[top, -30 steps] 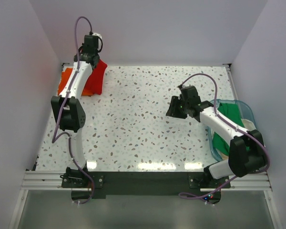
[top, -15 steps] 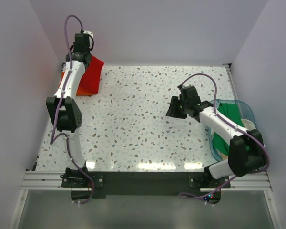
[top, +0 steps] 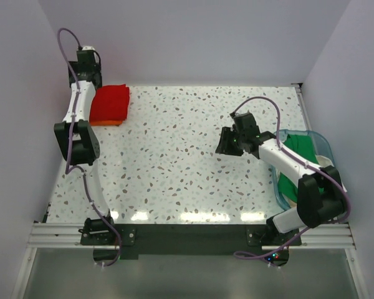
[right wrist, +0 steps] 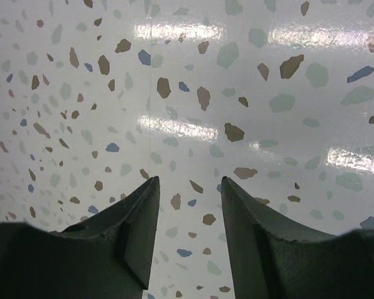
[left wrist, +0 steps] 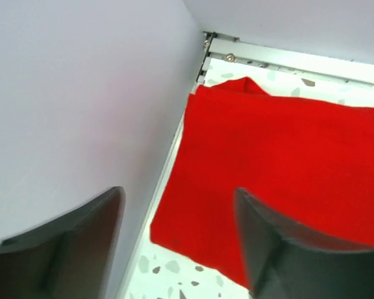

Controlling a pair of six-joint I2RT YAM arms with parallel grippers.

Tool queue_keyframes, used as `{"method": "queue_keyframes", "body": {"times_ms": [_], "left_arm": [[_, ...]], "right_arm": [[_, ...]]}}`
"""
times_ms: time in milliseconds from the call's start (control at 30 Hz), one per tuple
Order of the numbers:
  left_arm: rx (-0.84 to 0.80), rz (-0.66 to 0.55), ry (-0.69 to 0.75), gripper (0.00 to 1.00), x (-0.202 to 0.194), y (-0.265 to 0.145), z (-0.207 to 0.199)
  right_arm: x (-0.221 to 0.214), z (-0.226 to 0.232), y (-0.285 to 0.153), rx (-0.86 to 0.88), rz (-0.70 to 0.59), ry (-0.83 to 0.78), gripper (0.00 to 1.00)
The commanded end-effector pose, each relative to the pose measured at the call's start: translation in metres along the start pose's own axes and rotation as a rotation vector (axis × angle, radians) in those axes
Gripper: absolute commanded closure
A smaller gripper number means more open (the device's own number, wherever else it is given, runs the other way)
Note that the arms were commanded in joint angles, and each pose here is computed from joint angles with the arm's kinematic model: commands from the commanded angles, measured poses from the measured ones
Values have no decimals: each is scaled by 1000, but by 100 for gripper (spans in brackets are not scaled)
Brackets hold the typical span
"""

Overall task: Fold and stack the t-shirts
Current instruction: Neatly place the folded tshirt to the corner, then reset both grippers

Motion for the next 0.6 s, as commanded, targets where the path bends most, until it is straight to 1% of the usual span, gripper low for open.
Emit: {"method": "queue_keyframes", "body": {"times_ms": [0,67,133,267,300,400,433,467,533,567], "left_arm": [[-56,-233,-194,0,56,-44,2],[-99,-282,-224,0,63,-65,2],[-120,-299,-291,0,64,-83,4],[-235,-311,-338,0,56,-116,-17],[-255,-297,-364,0,47,-124,-19],[-330,-283,-410,0,34,-139,-31],[-368,-262,-426,0,23,-154,-43],[-411,-254,-413,0,15,-171,-60],[-438,-241,-403,0,-6,-197,-73],[-492,-229,-374,0,-17,-219,-94]], "right_arm": [[11,8,-10,35,-56,-33,52],[14,9,-12,36,-69,-35,52],[15,10,-14,40,-77,-36,52],[18,11,-17,45,-94,-31,52],[19,12,-20,47,-100,-30,52],[23,14,-26,49,-120,-30,52],[24,15,-30,51,-134,-31,52],[25,15,-32,49,-143,-30,52],[27,16,-39,51,-162,-29,52],[27,16,-42,49,-164,-29,52]]}}
Point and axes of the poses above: each gripper's point midway between its finger pads, its own y axis out along the fingers, its own z axis along the line the jaws close on, x = y × z, the point moved 6 cm from there along -y, back along the fingers, and after that the axes turned 9 degrees about -y, right-handed, at the moved point
